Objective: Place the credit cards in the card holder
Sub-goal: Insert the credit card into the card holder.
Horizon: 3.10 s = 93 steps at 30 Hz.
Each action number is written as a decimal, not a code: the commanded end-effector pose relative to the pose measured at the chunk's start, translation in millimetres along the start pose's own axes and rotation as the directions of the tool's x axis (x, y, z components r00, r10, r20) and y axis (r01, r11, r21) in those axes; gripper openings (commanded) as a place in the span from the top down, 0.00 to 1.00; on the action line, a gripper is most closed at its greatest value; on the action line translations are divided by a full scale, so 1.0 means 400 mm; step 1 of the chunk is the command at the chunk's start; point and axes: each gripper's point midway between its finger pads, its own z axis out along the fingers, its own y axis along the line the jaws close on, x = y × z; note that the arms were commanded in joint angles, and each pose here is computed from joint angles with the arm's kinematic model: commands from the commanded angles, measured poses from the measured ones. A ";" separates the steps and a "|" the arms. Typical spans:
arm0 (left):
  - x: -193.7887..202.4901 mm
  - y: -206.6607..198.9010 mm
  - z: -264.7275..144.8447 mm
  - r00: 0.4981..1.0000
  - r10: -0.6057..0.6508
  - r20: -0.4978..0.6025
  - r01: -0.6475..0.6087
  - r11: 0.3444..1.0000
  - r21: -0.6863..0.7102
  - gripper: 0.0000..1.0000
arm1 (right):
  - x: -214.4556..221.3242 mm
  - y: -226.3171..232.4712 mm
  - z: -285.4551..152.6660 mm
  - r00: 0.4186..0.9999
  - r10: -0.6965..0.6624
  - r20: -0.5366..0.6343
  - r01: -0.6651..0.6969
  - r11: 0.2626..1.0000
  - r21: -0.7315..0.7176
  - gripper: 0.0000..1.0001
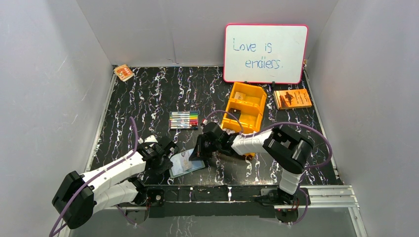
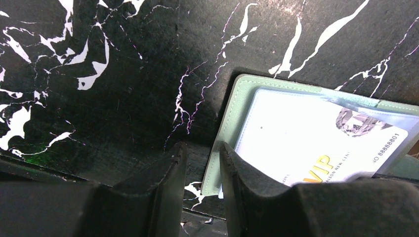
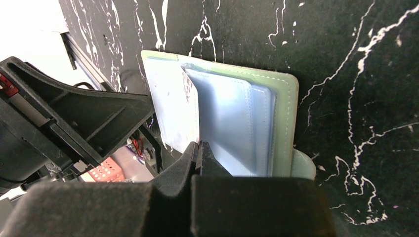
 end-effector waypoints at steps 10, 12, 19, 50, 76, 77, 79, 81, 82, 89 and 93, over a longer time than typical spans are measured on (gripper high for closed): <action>0.023 0.010 0.021 0.999 0.004 -0.034 -0.005 1.000 -0.014 0.71 | -0.010 0.024 0.024 0.999 -0.034 -0.010 0.034 0.999 -0.033 1.00; 0.022 0.009 0.022 0.999 0.003 -0.032 -0.004 1.000 -0.013 0.72 | -0.001 0.023 0.027 0.999 -0.044 -0.029 0.043 0.998 -0.038 1.00; 0.013 0.009 0.020 1.000 0.005 -0.017 -0.005 1.000 -0.018 0.72 | 0.034 0.024 0.029 0.993 -0.078 -0.083 0.074 0.996 -0.057 1.00; 0.020 -0.029 0.011 0.999 -0.031 -0.036 0.034 0.997 0.075 0.73 | 0.033 0.057 0.074 0.996 -0.062 -0.065 0.059 0.998 -0.036 1.00; -0.048 -0.012 -0.053 0.996 -0.046 0.075 0.041 0.997 0.060 0.60 | -0.058 0.174 -0.116 0.965 -0.252 0.070 0.247 0.966 0.081 0.38; -0.055 -0.017 -0.066 0.996 -0.047 0.080 0.041 0.997 0.071 0.56 | -0.073 0.187 -0.144 0.957 -0.274 0.094 0.264 0.959 0.103 0.37; -0.074 -0.034 -0.101 0.994 -0.047 0.096 0.037 0.994 0.104 0.47 | -0.110 0.181 -0.217 0.933 -0.326 0.152 0.293 0.934 0.206 0.37; -0.093 -0.045 -0.136 0.992 -0.047 0.117 0.031 0.991 0.133 0.34 | -0.169 0.172 -0.307 0.888 -0.383 0.256 0.298 0.901 0.313 0.34; -0.104 -0.050 -0.151 0.990 -0.049 0.129 0.030 0.989 0.147 0.29 | -0.195 0.164 -0.353 0.864 -0.399 0.308 0.287 0.892 0.350 0.32; -0.161 -0.115 -0.226 0.976 0.007 0.218 -0.066 0.962 0.265 0.10 | -0.286 -0.053 -0.531 0.869 -0.213 0.446 0.068 0.945 0.319 0.30; -0.159 -0.166 -0.226 0.975 0.052 0.216 -0.119 0.943 0.312 0.10 | -0.274 -0.116 -0.530 0.864 -0.153 0.481 0.012 0.959 0.284 0.32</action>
